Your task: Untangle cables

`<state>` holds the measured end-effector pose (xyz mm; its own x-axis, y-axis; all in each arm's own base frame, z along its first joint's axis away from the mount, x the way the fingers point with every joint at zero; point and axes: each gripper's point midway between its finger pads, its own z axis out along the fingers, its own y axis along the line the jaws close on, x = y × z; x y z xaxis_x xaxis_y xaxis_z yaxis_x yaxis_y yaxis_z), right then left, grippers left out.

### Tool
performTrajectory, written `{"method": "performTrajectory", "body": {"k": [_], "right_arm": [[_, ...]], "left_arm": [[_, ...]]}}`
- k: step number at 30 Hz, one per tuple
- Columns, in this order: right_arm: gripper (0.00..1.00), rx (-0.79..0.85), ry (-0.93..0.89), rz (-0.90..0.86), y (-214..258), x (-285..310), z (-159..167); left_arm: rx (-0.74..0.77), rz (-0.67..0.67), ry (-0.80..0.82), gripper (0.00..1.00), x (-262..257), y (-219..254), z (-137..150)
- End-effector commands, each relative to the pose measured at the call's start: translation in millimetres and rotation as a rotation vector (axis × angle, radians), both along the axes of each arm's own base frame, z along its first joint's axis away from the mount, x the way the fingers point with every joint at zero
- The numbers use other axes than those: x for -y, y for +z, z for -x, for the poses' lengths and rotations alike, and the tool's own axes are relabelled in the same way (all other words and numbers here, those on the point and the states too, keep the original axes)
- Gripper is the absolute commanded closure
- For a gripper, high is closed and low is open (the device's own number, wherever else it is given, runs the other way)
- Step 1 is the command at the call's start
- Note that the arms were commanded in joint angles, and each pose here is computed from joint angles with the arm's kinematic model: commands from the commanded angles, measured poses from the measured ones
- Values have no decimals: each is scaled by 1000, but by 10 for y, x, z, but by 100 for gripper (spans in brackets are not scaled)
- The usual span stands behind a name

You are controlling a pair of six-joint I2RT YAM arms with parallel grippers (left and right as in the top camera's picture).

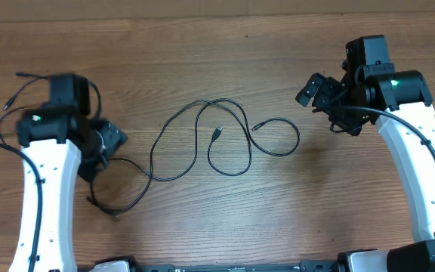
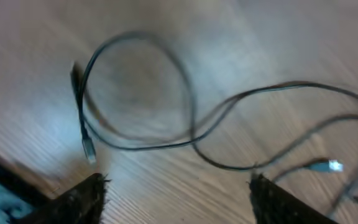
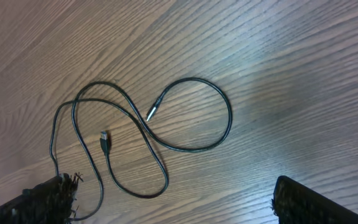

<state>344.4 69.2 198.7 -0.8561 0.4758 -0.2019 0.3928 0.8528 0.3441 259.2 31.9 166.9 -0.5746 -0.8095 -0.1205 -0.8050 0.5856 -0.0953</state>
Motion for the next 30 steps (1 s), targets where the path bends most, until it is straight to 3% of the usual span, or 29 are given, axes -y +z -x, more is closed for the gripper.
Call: {"method": "performTrajectory", "body": {"k": [1,7,18,23,28,30], "right_arm": [[0,0,8,0,-8,-21,-5],[0,0,8,0,-8,-21,-5],[0,0,8,0,-8,-21,-5],[0,0,8,0,-8,-21,-5],[0,0,8,0,-8,-21,-5],[0,0,8,0,-8,-21,-5]], "left_arm": [[-100,53,241,27,75,-371,279],[-189,176,389,32,307,-866,505],[-187,70,408,30,146,-823,715],[17,10,423,23,-18,-620,491],[107,-52,435,27,-168,-636,227],[107,-59,436,35,-189,-698,145]]}}
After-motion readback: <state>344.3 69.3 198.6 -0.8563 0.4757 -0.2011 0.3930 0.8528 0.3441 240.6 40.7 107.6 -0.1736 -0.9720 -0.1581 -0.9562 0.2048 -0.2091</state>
